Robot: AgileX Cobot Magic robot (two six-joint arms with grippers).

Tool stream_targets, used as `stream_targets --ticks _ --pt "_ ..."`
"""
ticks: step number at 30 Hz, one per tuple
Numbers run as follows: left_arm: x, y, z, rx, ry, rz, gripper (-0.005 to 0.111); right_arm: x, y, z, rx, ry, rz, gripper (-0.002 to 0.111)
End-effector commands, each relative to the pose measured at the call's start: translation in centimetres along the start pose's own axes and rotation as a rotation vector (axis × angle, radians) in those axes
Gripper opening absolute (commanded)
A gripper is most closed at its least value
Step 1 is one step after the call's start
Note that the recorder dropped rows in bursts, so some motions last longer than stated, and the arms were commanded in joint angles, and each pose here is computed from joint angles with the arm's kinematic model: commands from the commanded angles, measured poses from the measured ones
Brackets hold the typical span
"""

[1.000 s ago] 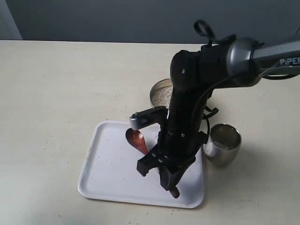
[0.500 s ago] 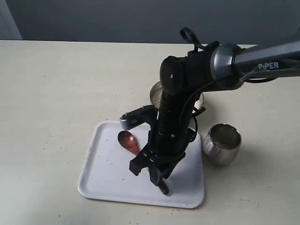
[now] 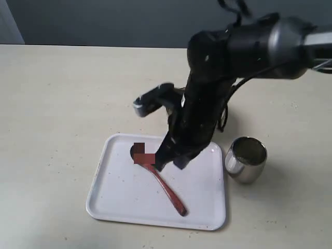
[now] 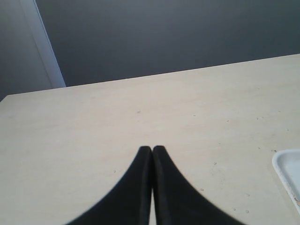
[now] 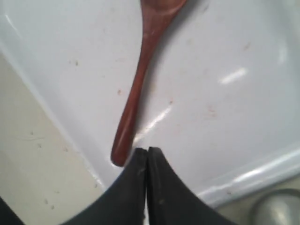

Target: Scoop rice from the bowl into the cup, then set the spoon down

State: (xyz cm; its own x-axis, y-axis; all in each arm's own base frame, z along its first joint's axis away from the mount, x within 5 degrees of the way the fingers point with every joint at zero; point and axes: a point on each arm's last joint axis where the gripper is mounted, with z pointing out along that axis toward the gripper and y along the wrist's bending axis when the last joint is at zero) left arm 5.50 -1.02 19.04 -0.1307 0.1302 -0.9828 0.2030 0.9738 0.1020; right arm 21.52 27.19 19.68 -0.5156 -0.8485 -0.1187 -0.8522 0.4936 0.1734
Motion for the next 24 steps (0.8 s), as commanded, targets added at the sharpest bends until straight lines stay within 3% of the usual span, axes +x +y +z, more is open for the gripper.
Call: stream_targets --ticks 1,5,12,16,24 --pt "-0.2 0.0 -0.1 0.002 -0.01 -0.005 0.001 1.8 -1.4 -6.3 0.135 -0.135 -0.024 0.0" --pt "-0.2 0.0 -0.1 0.002 -0.01 -0.005 0.001 5.9 -4.3 -10.5 0.211 -0.239 0.089 0.0" --pt "-0.2 0.0 -0.1 0.002 -0.01 -0.005 0.001 13.8 -7.8 -13.3 0.363 -0.552 0.394 0.0" --pt "-0.2 0.0 -0.1 0.002 -0.01 -0.005 0.001 16.4 -7.7 -13.7 0.452 -0.69 0.479 0.0" --pt "-0.2 0.0 -0.1 0.002 -0.01 -0.005 0.001 17.6 -6.1 -14.2 0.418 -0.735 0.5 0.0"
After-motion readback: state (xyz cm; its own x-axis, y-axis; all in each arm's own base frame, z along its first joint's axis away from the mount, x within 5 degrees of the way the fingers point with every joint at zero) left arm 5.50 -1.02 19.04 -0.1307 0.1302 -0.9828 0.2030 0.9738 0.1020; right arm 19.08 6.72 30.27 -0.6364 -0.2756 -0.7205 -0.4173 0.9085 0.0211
